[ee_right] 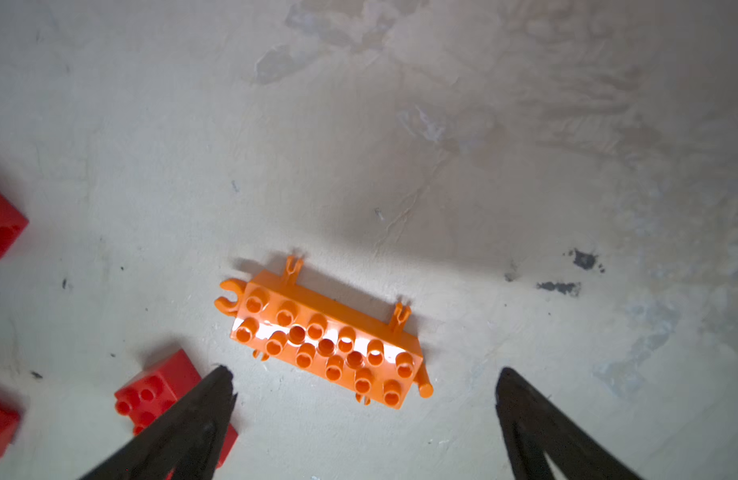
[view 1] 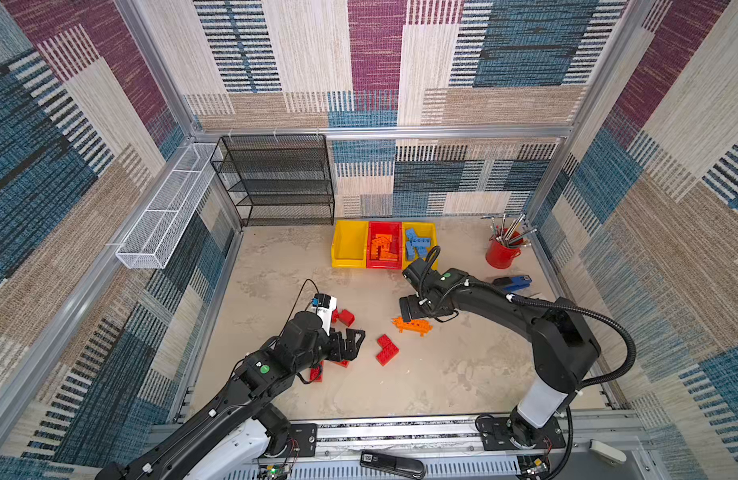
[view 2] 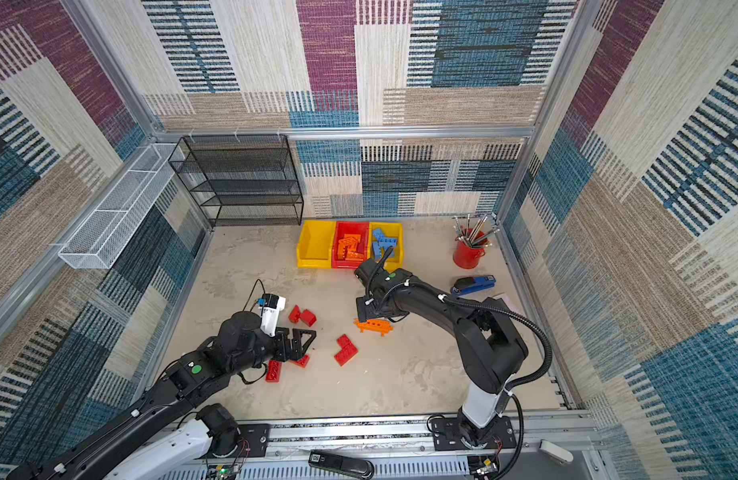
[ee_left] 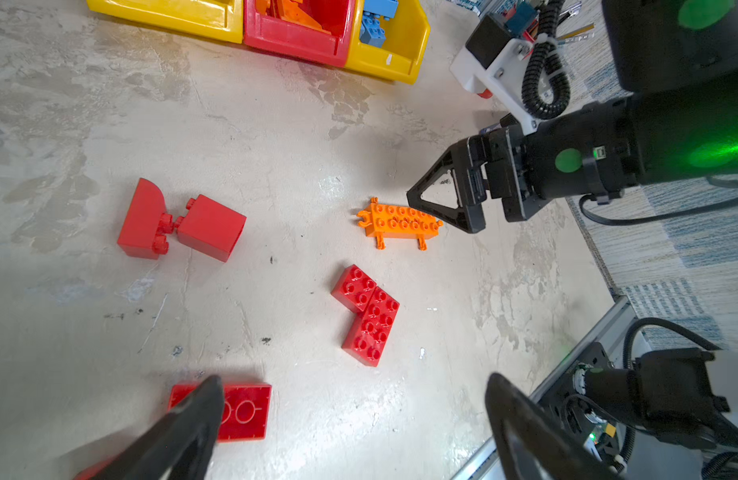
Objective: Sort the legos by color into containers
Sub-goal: 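Move the right gripper to the long orange clip brick and grasp it, then carry the orange clip brick with the right gripper into the red bin and release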
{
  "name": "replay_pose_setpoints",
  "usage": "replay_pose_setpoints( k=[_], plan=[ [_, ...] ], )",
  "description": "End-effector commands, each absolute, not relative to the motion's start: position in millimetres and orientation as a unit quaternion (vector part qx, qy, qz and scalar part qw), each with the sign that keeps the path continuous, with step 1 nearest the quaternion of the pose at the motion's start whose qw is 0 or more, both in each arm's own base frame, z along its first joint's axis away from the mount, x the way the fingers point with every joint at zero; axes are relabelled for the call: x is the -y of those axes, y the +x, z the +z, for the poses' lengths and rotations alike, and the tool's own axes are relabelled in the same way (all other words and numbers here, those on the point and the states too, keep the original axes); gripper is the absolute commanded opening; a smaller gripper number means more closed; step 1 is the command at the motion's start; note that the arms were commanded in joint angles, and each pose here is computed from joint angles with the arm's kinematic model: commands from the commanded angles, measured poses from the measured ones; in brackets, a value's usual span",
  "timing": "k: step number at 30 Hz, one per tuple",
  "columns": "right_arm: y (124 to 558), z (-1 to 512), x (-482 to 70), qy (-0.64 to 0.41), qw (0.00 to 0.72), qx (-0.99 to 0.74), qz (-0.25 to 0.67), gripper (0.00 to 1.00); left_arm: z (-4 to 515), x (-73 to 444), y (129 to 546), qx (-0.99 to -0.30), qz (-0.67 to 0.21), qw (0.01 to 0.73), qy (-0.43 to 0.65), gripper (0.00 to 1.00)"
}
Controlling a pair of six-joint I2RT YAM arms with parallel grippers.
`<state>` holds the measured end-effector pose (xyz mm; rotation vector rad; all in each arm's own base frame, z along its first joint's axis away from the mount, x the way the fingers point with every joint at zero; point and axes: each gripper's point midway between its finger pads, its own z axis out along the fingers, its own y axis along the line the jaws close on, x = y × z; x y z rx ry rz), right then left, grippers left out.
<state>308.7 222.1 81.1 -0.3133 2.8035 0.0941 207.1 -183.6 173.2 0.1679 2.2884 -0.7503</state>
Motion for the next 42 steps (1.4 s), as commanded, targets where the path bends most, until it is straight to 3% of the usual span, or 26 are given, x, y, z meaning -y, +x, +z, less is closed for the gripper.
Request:
replay_pose_setpoints(
  k=[1, 10, 20, 27, 33, 39, 42],
  plan=[
    [307.9, 83.3, -233.1, -0.21, 0.165, -0.963, 0.046, 0.99, 174.7, 181.3, 208.2, -0.887, -0.288, 0.357, 0.054, 0.99],
    [303.4, 66.5, -236.8, -0.292, 0.147, -0.944, 0.04, 0.97, 178.0, 182.1, 209.8, -0.886, -0.289, 0.359, 0.053, 0.99],
    [302.5, 42.4, -245.0, -0.34, 0.131, -0.931, 0.032, 0.84, 179.4, 183.0, 210.4, -0.886, -0.289, 0.358, 0.055, 0.99],
    [294.1, 35.0, -245.6, -0.349, 0.121, -0.928, 0.045, 0.6, 179.3, 179.5, 209.6, -0.886, -0.286, 0.363, 0.05, 0.99],
    [289.6, 26.3, -243.0, -0.347, 0.109, -0.93, 0.044, 0.59, 179.4, 178.5, 209.5, -0.886, -0.283, 0.364, 0.05, 0.99],
    [289.4, 23.9, -243.2, -0.341, 0.104, -0.933, 0.045, 0.37, 180.7, 174.6, 208.6, -0.886, -0.279, 0.368, 0.048, 0.99],
    [292.2, 28.4, -245.3, -0.334, 0.111, -0.935, 0.046, 0.33, 182.6, 172.7, 208.8, -0.885, -0.275, 0.372, 0.047, 0.99]
  ],
)
